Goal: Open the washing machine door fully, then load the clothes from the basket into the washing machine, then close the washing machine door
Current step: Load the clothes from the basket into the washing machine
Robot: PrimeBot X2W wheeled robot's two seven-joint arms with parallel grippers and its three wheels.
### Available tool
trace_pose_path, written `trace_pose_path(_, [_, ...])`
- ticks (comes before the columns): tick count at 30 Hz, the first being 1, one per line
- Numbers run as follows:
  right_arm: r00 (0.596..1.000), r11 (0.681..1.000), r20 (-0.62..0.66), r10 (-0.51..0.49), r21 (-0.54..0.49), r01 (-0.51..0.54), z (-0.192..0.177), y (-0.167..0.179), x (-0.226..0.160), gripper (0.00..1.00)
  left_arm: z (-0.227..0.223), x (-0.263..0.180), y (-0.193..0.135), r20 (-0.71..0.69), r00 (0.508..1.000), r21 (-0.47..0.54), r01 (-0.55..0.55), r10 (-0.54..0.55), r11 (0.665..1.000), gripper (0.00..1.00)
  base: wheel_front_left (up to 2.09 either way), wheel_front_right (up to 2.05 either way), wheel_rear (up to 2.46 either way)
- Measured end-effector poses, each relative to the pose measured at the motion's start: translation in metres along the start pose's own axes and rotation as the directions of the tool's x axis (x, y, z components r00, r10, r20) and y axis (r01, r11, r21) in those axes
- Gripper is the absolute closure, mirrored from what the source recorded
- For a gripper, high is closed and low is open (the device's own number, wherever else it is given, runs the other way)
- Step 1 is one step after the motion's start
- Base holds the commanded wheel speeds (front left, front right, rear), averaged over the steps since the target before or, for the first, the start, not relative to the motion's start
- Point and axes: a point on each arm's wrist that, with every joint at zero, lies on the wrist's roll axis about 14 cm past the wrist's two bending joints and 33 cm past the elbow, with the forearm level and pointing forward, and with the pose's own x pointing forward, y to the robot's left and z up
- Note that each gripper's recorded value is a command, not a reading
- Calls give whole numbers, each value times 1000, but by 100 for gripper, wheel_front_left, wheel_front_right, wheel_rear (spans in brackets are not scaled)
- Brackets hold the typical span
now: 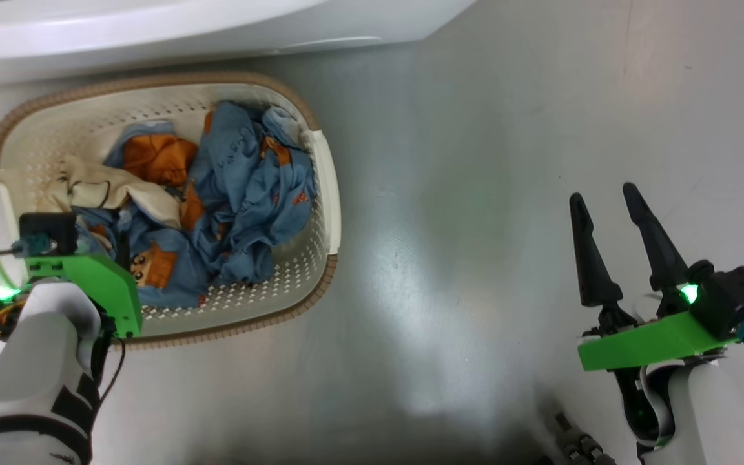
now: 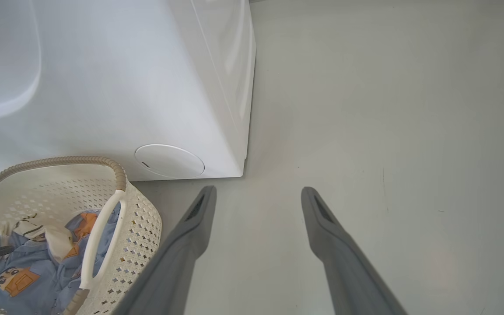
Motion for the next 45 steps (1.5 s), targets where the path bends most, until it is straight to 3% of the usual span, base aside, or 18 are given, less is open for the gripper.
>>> trace_pose_path(20, [999,999,-31,-32,39,34,-13,-12,1,0,-20,38,-2,-199,978,179,-19,55,984,0,0,0,0])
trace_pose_path(21, [999,999,-32,-33,38,34,-14,-13,2,0,-23,40,-1,-210,976,183,-22,61,983,29,0,0,0])
trace_pose_path(23, [999,999,-31,-36,35,37,-14,-14,3,0,-31,41,0,-241,968,191,-22,69,981,100,0,0,0])
trace_pose_path(30, [997,996,-29,-67,55,68,-11,-24,-1,0,-35,45,-9,-259,964,190,-1,51,982,100,0,0,0])
trace_pose_path(45, [996,998,82,-47,36,44,35,-15,-4,0,21,6,-36,5,999,83,50,-51,995,100,0,0,0])
